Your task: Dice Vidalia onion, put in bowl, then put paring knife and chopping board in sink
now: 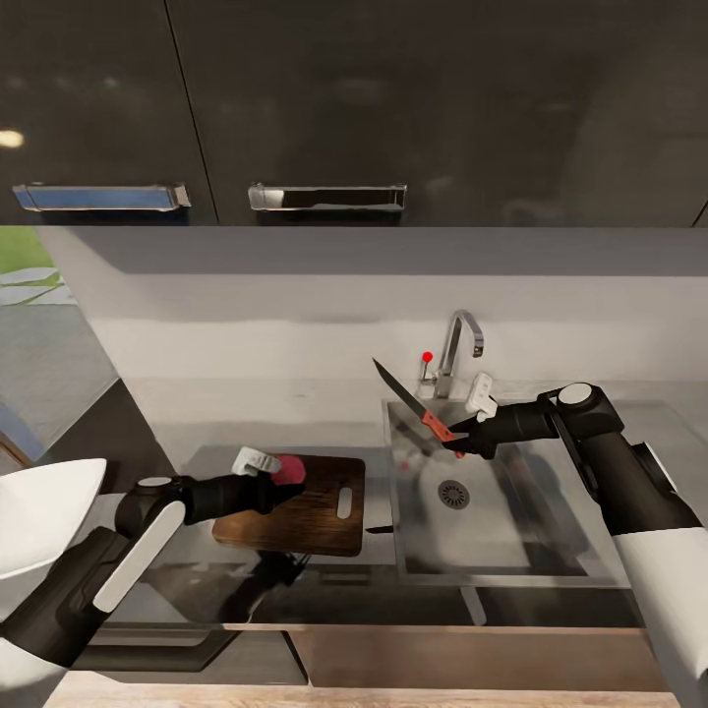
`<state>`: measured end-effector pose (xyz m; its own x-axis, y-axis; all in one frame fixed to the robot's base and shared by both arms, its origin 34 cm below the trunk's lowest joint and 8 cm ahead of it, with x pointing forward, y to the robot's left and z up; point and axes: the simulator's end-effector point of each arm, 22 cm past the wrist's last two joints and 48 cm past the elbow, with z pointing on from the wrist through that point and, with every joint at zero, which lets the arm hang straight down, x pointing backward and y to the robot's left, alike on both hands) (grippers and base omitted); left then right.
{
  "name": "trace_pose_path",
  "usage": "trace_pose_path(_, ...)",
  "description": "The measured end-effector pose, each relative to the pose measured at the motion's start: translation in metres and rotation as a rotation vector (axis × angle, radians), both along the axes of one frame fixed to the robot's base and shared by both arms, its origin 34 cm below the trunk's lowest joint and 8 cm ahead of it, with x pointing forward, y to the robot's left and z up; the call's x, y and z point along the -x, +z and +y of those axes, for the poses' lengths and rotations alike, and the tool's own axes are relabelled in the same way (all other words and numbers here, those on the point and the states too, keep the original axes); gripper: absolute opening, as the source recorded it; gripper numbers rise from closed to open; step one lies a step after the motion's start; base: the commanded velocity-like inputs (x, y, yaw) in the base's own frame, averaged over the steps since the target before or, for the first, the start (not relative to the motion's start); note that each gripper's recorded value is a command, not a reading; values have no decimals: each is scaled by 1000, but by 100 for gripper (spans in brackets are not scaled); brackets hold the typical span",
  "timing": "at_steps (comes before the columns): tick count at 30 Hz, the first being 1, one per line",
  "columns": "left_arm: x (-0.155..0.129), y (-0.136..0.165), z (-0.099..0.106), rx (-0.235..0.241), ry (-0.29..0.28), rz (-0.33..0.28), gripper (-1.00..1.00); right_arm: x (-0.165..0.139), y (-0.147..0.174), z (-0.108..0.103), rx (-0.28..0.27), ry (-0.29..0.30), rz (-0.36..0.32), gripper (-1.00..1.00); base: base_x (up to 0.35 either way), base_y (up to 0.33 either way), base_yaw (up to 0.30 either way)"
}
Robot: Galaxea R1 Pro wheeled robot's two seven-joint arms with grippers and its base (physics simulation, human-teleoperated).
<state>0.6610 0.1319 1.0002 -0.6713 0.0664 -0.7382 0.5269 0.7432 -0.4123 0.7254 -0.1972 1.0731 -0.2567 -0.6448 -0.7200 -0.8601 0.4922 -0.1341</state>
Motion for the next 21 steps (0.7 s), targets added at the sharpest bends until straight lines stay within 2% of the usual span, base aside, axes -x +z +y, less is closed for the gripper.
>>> trace_pose_path(9, 1, 4, 0, -11, -5, -9, -100, 0, 0, 0, -1, -1, 0, -100, 0, 0, 0)
trace_pose_path(21, 2, -5, 4, -22, 1, 13, -100, 0, 0, 0, -1, -1, 0, -100, 0, 0, 0)
